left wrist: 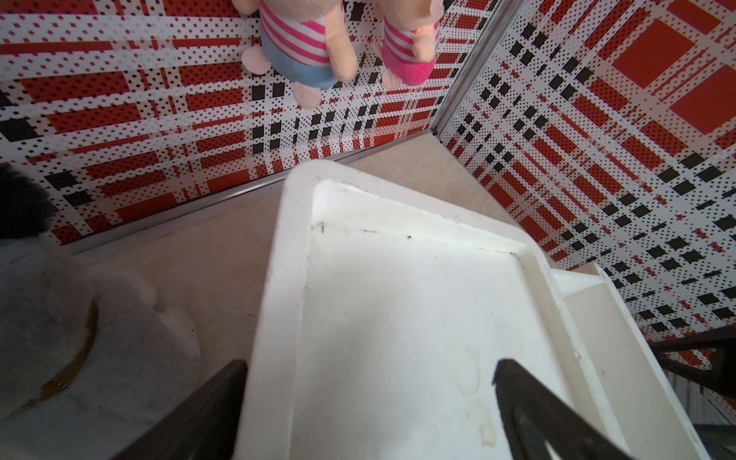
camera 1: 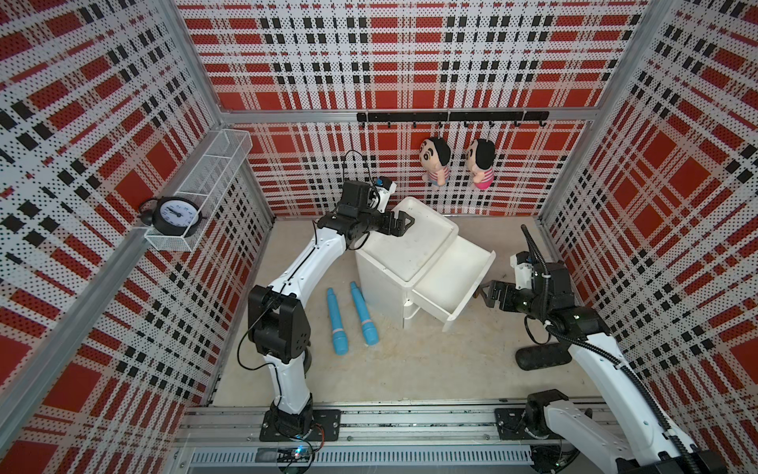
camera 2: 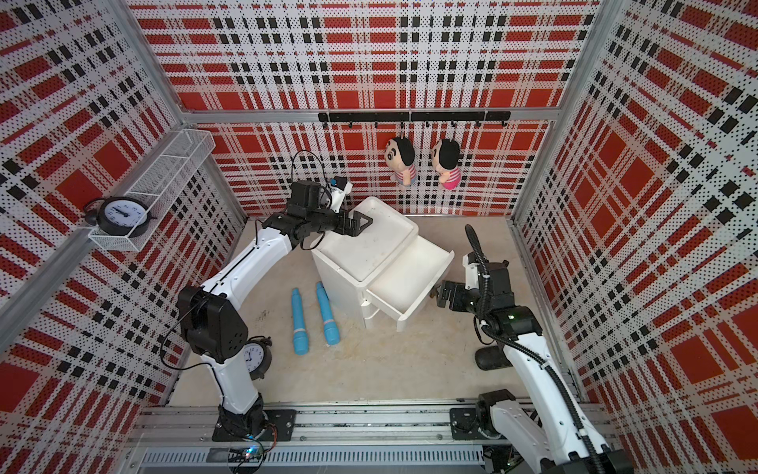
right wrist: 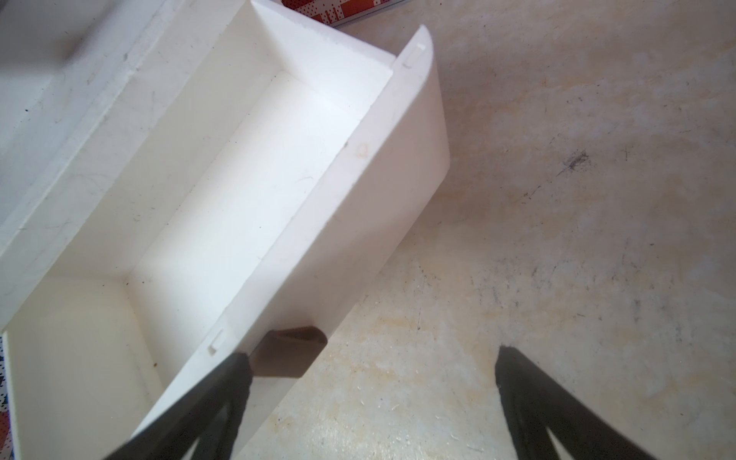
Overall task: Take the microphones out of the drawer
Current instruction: Close the drawer of the storage box.
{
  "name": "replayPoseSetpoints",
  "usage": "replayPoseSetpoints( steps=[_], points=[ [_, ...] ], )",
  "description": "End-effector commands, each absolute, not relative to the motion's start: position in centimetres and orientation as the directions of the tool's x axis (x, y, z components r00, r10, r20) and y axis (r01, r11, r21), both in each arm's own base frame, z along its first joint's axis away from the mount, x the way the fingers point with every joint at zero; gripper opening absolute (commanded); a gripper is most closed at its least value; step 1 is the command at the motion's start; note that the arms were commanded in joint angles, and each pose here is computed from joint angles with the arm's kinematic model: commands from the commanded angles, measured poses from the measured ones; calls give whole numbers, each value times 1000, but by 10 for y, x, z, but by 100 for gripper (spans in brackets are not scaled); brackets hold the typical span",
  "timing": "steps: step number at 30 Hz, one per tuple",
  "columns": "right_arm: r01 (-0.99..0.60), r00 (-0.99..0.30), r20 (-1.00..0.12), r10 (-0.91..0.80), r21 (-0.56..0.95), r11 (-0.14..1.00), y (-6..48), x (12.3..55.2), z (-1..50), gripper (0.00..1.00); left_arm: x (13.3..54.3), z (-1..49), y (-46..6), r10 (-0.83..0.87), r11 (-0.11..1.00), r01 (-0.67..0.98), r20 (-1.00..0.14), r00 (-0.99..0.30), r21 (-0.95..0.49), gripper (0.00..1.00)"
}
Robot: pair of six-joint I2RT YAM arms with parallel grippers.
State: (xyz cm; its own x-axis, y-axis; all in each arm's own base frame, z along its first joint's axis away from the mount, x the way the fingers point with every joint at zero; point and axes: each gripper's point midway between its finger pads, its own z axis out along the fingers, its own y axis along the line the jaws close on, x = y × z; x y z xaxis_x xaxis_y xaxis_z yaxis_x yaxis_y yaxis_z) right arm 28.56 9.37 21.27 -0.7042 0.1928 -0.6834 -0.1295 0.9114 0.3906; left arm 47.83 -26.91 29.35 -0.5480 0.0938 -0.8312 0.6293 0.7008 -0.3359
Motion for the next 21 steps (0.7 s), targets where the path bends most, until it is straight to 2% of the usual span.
replayPoseSetpoints(
  steps=[1,21],
  points=[
    [-147,-683,-701,206,409,901,101,295,216,100,456,296,-286,110,621,679,-815,-569,-390,98],
    [-197,-660,-720,212,439,876,136,325,217,100,451,296,-292,102,593,688,-809,-579,-418,98]
  ],
)
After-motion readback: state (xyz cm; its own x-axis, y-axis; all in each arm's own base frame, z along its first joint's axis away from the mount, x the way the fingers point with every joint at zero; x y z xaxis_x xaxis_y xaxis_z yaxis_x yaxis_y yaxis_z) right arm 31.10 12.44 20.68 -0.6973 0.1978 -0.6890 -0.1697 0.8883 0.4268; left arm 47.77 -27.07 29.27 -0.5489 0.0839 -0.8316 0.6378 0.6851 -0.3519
